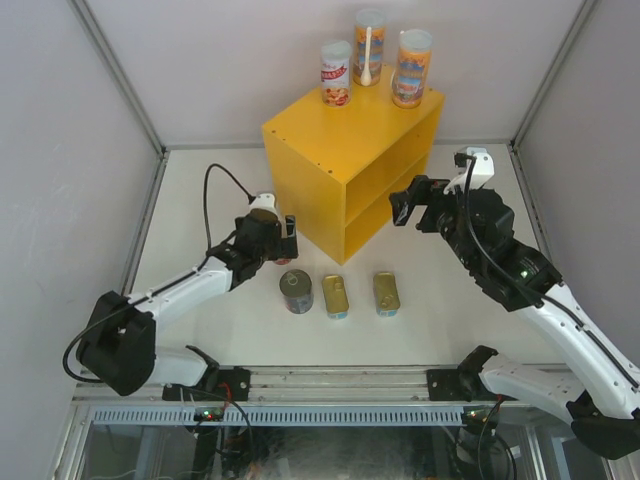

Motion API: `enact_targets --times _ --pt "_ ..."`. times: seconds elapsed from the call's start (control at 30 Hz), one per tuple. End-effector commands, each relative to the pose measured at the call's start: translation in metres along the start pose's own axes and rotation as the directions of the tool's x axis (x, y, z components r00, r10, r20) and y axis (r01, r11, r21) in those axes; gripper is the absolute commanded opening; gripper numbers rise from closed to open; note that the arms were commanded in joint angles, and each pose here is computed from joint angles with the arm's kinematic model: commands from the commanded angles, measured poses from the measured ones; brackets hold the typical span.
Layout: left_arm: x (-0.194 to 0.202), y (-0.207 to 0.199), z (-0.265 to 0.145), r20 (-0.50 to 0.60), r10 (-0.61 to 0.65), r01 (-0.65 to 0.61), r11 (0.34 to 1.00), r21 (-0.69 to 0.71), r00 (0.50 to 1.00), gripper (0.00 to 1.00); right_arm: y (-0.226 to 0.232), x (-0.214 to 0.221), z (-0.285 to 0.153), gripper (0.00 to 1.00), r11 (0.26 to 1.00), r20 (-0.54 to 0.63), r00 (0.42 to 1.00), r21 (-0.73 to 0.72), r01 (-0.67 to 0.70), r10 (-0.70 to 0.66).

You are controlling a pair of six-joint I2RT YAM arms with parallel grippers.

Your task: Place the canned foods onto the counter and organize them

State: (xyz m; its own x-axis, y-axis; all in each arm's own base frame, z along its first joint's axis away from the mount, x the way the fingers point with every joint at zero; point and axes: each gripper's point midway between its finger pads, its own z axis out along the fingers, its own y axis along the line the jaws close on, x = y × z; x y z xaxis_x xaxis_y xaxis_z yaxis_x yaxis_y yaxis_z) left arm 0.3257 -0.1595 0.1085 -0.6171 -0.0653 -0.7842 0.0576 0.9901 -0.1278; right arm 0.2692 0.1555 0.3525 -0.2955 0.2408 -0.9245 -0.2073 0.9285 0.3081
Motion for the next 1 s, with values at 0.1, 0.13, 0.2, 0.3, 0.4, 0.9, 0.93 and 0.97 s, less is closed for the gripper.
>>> enact_targets --times 0.1,0.13,0.2,0.3,0.4,0.9,0.93,0.97 --pt "-0.047 -0.011 0.008 0.125 -0.033 0.030 0.999 0.033 0.992 1.00 0.005 -0.015 0.003 0.90 1.000 0.050 0.999 -0.028 -0.001 0.002" --pt "-0.048 -0.013 0.010 0.130 -0.035 0.030 0.999 0.038 0.991 1.00 0.005 -0.015 0.004 0.90 1.000 0.050 0.999 -0.028 -0.001 0.002" --pt "-0.050 -0.013 0.012 0.141 -0.041 0.035 0.999 0.041 0.989 0.99 0.004 -0.015 0.005 0.90 1.000 0.048 0.999 -0.025 0.000 0.002" --pt "-0.052 -0.014 0.016 0.143 -0.042 0.037 0.999 0.038 0.989 0.98 0.002 -0.015 0.005 0.90 1.000 0.048 0.999 -0.021 0.000 0.001" --pt "-0.053 -0.014 0.019 0.146 -0.046 0.041 0.998 0.037 0.988 0.94 0.002 -0.015 0.006 0.90 1.000 0.047 0.999 -0.020 -0.001 0.002" --pt "-0.054 -0.011 0.007 0.170 -0.079 0.071 0.996 0.053 0.982 0.12 0.003 -0.022 0.004 0.90 1.000 0.057 0.998 -0.029 0.007 -0.005" --pt "-0.057 -0.011 0.003 0.179 -0.083 0.074 0.996 0.057 0.980 0.06 0.003 -0.023 0.003 0.90 1.000 0.060 0.998 -0.030 0.008 -0.006" --pt "-0.059 -0.010 -0.002 0.187 -0.084 0.074 0.995 0.060 0.979 0.01 0.003 -0.024 0.003 0.90 1.000 0.063 0.998 -0.028 0.008 -0.006"
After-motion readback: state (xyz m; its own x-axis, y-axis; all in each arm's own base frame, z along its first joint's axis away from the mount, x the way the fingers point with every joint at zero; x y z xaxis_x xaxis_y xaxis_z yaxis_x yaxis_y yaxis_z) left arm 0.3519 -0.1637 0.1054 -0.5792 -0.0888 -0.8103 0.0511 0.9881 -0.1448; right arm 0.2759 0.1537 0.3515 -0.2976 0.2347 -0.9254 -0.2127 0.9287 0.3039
